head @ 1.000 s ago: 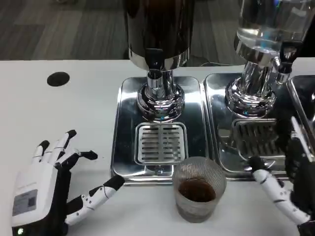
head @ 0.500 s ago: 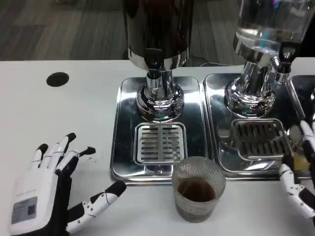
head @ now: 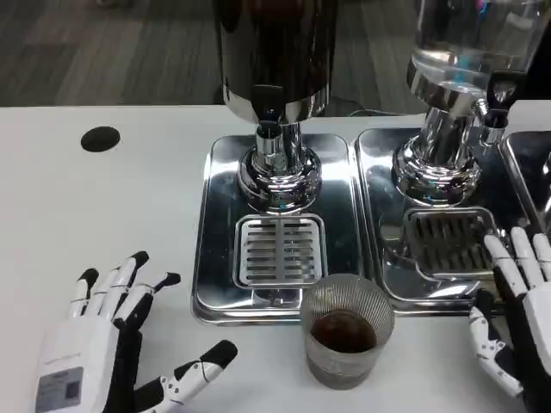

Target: Grasp the cup under the faucet to collect the drink, then remove the cup.

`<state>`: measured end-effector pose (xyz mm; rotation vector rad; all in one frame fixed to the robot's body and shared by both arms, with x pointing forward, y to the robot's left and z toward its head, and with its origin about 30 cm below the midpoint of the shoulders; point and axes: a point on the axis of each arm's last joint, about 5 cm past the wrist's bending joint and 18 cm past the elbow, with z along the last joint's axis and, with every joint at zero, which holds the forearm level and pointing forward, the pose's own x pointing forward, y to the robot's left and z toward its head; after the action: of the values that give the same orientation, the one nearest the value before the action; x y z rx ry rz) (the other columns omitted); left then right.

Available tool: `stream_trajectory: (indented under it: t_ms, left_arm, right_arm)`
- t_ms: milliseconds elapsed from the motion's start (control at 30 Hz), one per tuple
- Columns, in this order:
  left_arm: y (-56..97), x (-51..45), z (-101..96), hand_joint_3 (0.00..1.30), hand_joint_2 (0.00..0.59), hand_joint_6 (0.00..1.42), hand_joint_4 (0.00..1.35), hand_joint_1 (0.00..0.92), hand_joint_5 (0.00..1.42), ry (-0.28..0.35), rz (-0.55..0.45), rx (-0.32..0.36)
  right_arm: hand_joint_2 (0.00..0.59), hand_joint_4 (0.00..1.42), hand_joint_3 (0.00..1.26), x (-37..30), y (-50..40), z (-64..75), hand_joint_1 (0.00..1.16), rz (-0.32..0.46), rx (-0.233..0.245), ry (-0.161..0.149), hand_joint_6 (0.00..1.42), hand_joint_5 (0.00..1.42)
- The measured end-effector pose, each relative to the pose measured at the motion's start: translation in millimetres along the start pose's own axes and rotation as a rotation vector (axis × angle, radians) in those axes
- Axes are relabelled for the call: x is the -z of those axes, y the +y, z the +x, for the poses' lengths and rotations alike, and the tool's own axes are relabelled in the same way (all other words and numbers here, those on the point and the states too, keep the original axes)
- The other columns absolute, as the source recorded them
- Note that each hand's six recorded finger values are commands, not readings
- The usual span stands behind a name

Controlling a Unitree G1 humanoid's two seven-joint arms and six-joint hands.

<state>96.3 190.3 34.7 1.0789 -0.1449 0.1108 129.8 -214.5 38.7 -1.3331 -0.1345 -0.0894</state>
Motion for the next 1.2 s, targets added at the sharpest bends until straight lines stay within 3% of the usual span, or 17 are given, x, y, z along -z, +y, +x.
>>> stream_trajectory:
  t_ms: [167, 367, 600, 867, 1200]
  left_arm:
    - [1.0, -1.1, -5.8, 0.33, 0.104, 0.04, 0.0, 0.05, 0.13, -0.01, 0.024, -0.004]
    - [2.3, -2.4, -8.2, 0.33, 0.103, 0.05, 0.0, 0.058, 0.13, -0.011, 0.028, -0.008]
    - [1.9, -2.5, -10.0, 0.33, 0.1, 0.05, 0.0, 0.06, 0.14, -0.004, 0.021, -0.004]
    - [2.1, -1.7, -11.3, 0.33, 0.1, 0.05, 0.0, 0.061, 0.14, 0.001, 0.016, -0.002]
    - [3.8, -1.1, -5.4, 0.34, 0.1, 0.05, 0.0, 0.061, 0.14, -0.01, -0.013, -0.02]
  right_arm:
    - [0.586, 0.0, 0.11, 1.7, 5.4, -3.9, 0.12, -0.019, -0.024, 0.001, 0.0, 0.0]
    - [0.586, 0.0, 0.11, 3.1, 6.2, -5.7, 0.12, -0.027, 0.006, -0.016, 0.0, 0.0]
    - [0.586, 0.0, 0.11, 7.1, 9.1, -9.6, 0.12, -0.009, -0.008, 0.013, 0.0, 0.0]
    - [0.586, 0.0, 0.11, 5.1, 12.9, -12.6, 0.13, 0.002, -0.019, 0.008, 0.0, 0.0]
    - [0.586, 0.0, 0.12, 5.1, 14.3, -13.6, 0.13, 0.003, -0.023, 0.024, 0.0, 0.0]
